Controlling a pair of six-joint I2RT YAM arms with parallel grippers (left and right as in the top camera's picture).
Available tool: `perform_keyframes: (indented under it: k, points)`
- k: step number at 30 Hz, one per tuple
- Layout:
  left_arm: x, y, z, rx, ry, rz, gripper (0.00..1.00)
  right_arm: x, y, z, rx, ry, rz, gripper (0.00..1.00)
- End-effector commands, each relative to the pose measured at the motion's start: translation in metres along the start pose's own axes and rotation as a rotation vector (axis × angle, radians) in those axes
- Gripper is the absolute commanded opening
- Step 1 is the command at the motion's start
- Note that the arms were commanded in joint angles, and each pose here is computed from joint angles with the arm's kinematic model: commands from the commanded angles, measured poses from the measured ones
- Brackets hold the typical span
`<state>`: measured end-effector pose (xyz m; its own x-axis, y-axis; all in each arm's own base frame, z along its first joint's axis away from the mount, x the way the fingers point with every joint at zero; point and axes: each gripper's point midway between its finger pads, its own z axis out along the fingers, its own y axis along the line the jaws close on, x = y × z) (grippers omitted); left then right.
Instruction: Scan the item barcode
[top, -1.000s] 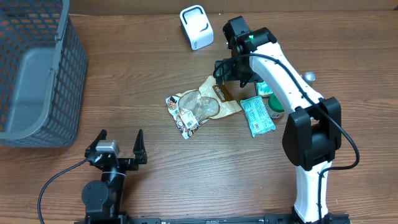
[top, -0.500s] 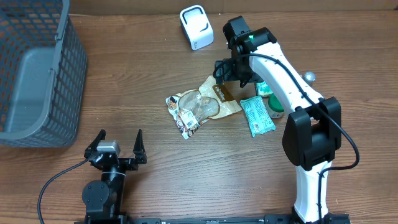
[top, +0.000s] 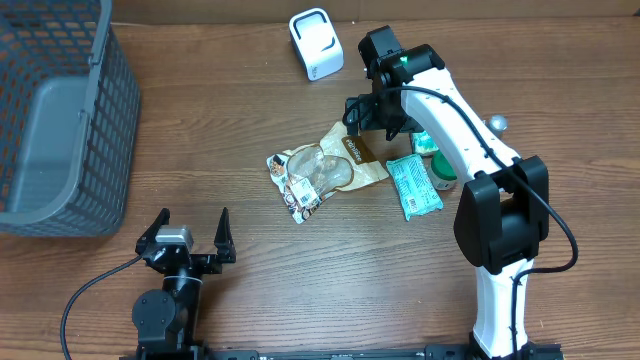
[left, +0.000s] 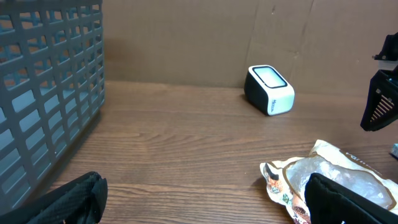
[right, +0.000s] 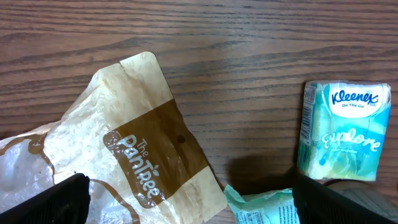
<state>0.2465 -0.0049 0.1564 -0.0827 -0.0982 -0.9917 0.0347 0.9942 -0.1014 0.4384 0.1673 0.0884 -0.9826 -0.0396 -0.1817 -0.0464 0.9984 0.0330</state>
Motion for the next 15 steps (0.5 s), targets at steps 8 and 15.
perform_keyframes:
  k: [8, 15]
  points:
    - [-0.0005, -0.0035, -0.0005, 0.018, -0.006, 0.027, 1.0, 0.0016, 0.0011, 0.0023, -0.003, 0.007, 0.005, 1.0]
    - [-0.0005, -0.0035, -0.0005, 0.018, -0.006, 0.027, 1.0, 0.0016, 0.0011, 0.0023, -0.003, 0.007, 0.005, 1.0]
